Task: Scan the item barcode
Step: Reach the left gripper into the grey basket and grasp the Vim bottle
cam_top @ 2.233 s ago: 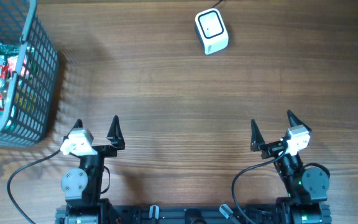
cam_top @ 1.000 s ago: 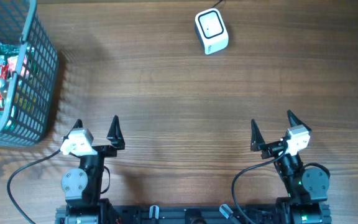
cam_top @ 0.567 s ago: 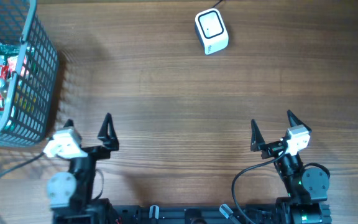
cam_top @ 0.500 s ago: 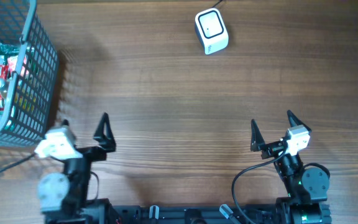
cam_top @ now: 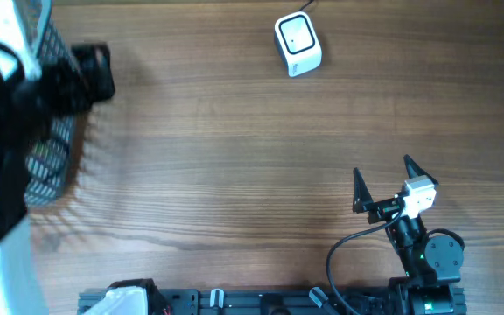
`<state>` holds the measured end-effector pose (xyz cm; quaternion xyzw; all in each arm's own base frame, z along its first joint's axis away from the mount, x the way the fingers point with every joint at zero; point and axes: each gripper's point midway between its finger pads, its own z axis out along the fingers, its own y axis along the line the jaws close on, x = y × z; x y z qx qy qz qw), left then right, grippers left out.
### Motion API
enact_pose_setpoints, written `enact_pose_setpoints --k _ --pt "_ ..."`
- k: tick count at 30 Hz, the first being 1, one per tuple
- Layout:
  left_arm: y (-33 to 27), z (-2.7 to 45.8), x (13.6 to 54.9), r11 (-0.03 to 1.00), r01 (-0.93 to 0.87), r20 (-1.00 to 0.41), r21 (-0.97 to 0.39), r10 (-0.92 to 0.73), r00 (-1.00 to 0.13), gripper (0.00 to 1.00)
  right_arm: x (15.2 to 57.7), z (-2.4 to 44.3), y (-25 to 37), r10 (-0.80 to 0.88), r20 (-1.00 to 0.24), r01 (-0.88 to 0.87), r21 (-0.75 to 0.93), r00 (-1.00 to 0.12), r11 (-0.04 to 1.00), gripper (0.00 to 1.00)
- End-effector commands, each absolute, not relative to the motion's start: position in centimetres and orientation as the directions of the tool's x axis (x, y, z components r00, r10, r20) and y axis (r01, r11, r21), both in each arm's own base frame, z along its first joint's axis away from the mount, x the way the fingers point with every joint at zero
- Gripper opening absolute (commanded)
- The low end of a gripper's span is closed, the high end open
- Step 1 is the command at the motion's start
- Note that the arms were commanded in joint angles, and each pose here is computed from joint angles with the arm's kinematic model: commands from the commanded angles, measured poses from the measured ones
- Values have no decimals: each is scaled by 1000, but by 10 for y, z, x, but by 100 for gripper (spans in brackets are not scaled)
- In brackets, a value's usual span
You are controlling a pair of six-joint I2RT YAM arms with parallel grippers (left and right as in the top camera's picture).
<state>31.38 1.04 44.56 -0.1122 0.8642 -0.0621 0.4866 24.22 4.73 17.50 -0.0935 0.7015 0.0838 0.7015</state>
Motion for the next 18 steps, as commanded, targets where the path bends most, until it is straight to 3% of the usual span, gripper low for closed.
enact_pose_setpoints --k 1,5,11,18 --pt "22 460 336 972 -164 -870 -170 -226 -437 100 241 176 49 -25 -1000 -260 -27 12 965 100" --pt "82 463 326 900 -434 -896 -50 -232 -379 100 241 176 49 -24 -1000 -260 -26 12 965 100" --pt "159 441 290 755 -656 -852 -3 -345 -394 100 241 176 49 -25 -1000 -260 -27 12 965 100" --pt "232 388 286 640 -769 -746 -10 -516 -420 100 241 176 49 -25 -1000 -260 -27 12 965 100"
